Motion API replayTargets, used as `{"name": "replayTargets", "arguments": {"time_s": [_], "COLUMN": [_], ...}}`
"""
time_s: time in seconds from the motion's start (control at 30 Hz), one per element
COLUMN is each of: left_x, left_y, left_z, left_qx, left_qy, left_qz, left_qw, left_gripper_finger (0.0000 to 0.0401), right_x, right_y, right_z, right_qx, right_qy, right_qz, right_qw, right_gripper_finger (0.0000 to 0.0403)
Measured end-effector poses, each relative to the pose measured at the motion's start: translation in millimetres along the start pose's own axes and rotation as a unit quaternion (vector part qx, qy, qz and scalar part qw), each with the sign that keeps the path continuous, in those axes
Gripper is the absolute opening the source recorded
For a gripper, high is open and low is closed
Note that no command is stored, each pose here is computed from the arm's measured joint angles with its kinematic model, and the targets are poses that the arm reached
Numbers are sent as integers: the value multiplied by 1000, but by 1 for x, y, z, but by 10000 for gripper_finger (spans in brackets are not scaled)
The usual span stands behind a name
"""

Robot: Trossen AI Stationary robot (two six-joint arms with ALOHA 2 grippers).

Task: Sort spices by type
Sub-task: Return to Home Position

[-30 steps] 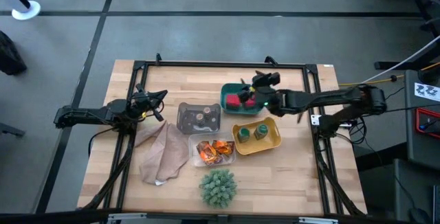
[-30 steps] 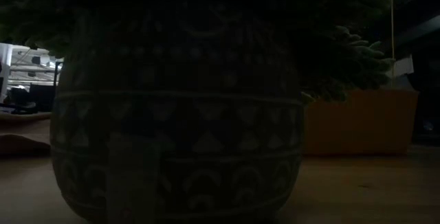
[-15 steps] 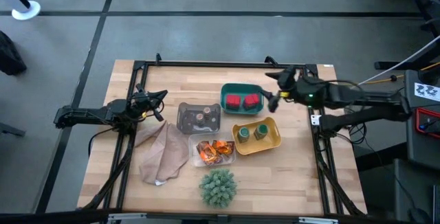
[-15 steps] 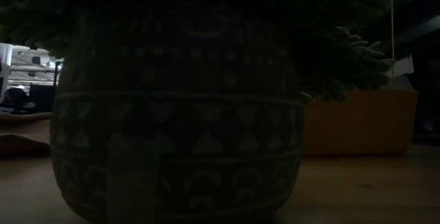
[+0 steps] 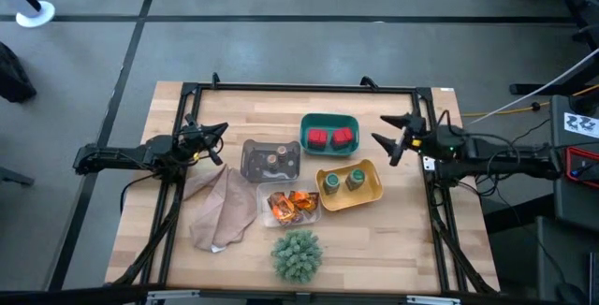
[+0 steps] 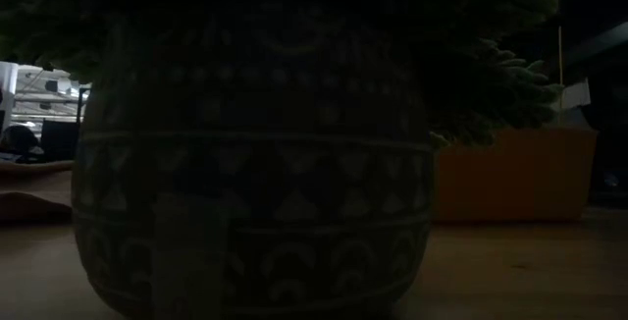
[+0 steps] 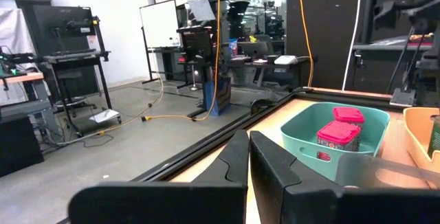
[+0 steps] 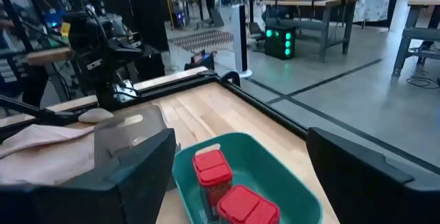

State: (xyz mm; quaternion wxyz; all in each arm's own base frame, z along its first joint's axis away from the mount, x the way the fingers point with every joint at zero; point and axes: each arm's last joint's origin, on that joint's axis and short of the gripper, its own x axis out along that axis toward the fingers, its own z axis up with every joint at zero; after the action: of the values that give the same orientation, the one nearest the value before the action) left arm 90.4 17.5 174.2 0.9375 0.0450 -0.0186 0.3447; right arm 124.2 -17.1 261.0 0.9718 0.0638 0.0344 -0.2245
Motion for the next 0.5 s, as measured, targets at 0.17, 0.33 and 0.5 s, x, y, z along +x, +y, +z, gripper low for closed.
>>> {"name": "replayTargets", "arguments": {"time_s": [0.17, 0.33, 0.5], "left_x": [0, 0, 0], "left_y": [0, 0, 0], "left_z": [0, 0, 0], "left_qx": [0, 0, 0], "left_qy": [0, 0, 0], "left_qz": [0, 0, 0], "left_qw": [1000, 1000, 1000], "left_gripper_finger": [0, 0, 0], "right_x": [-7, -9, -7], "right_y": [-8, -11, -13], "right_z": [-33, -52, -69], "right_qx": [14, 17, 9], "right_qy": [-26, -35, -17], "right_qz": [5, 18, 16], "right_qw": [1000, 999, 1000], "right_gripper_finger": [325, 325, 325]}}
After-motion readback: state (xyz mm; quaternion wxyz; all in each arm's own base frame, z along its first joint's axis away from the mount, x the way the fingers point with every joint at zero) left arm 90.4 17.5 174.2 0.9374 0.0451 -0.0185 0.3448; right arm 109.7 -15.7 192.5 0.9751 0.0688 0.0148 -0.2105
